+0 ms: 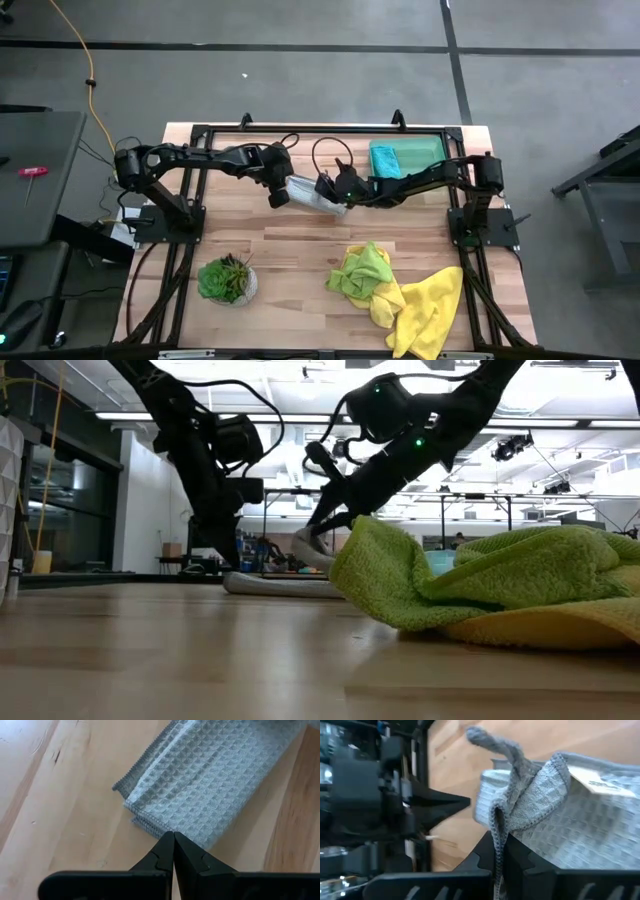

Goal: Fold microfiber towels
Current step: Fold the gray towel

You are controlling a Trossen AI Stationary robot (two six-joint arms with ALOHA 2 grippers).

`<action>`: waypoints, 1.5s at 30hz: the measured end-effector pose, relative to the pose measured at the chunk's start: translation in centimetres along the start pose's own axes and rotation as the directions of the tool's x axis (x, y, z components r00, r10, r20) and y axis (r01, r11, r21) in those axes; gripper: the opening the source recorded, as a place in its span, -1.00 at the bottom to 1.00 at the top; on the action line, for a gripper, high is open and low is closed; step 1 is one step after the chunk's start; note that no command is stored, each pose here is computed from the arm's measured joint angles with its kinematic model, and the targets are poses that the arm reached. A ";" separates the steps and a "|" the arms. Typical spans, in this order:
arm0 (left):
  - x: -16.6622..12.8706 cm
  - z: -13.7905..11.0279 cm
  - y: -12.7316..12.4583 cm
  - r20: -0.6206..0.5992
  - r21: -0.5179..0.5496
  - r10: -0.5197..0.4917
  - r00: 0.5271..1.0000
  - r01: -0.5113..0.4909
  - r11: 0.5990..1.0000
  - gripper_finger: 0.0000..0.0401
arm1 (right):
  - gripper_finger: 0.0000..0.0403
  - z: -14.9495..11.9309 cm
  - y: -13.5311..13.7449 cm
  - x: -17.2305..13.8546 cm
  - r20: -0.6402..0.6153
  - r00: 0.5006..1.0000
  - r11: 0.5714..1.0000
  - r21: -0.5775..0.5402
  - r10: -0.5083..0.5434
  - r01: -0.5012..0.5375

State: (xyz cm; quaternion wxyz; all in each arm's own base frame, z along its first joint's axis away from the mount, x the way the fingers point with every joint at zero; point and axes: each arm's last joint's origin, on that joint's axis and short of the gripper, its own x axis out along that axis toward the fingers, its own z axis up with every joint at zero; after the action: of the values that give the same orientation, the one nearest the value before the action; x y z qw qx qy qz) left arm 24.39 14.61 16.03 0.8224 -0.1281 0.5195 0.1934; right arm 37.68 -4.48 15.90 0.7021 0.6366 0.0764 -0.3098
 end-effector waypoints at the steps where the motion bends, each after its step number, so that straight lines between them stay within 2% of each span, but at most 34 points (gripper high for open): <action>1: 0.0 0.0 0.0 0.000 0.000 0.000 1.000 0.000 1.000 -1.00 | -1.00 0.0 0.0 0.0 0.003 1.000 1.000 0.001 0.003 -0.003; 11: 0.0 0.0 0.0 0.001 -0.008 0.000 1.000 0.000 1.000 -1.00 | -1.00 0.0 -0.2 0.0 -0.009 1.000 1.000 -0.006 -0.024 0.024; 14: 0.0 0.0 0.0 0.002 -0.008 0.000 1.000 0.000 1.000 -1.00 | -0.93 0.1 -0.3 0.1 -0.033 0.999 1.000 -0.004 -0.024 0.024; 17: 0.0 0.0 0.0 0.005 -0.007 0.000 1.000 0.000 1.000 -1.00 | -0.78 0.5 0.0 0.2 -0.041 0.999 1.000 -0.007 -0.001 0.001; 27: 0.0 0.1 0.0 0.007 -0.007 0.000 1.000 0.000 1.000 -1.00 | -0.02 3.0 2.4 0.3 -0.001 0.966 0.966 0.011 0.259 -0.259; 30: 0.0 0.1 0.0 0.009 -0.007 0.000 1.000 0.000 1.000 -1.00 | 0.12 3.4 2.9 0.2 -0.022 0.947 0.946 -0.041 0.322 -0.322; 34: -0.6 0.2 0.0 0.032 -0.002 0.002 0.999 -0.002 1.000 -1.00 | 0.19 4.2 3.5 -0.2 -0.093 0.926 0.921 -0.111 0.365 -0.374; 40: -3.6 0.9 -0.1 0.161 0.056 -0.013 0.987 0.004 0.998 -1.00 | 0.19 5.4 3.5 -1.6 -0.109 0.965 0.929 -0.266 0.237 -0.258; 45: -5.9 1.6 -0.3 0.301 0.101 -0.080 0.950 0.051 0.994 -1.00 | 0.19 6.4 4.3 -3.8 -0.092 0.978 0.890 -0.406 0.185 -0.207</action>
State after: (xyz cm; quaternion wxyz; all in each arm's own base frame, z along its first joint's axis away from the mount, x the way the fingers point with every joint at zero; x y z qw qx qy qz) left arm 23.53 13.93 22.01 0.9036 -0.0760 0.3904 0.1593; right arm 35.10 -9.24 22.60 0.8464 0.4855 0.0937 -0.1977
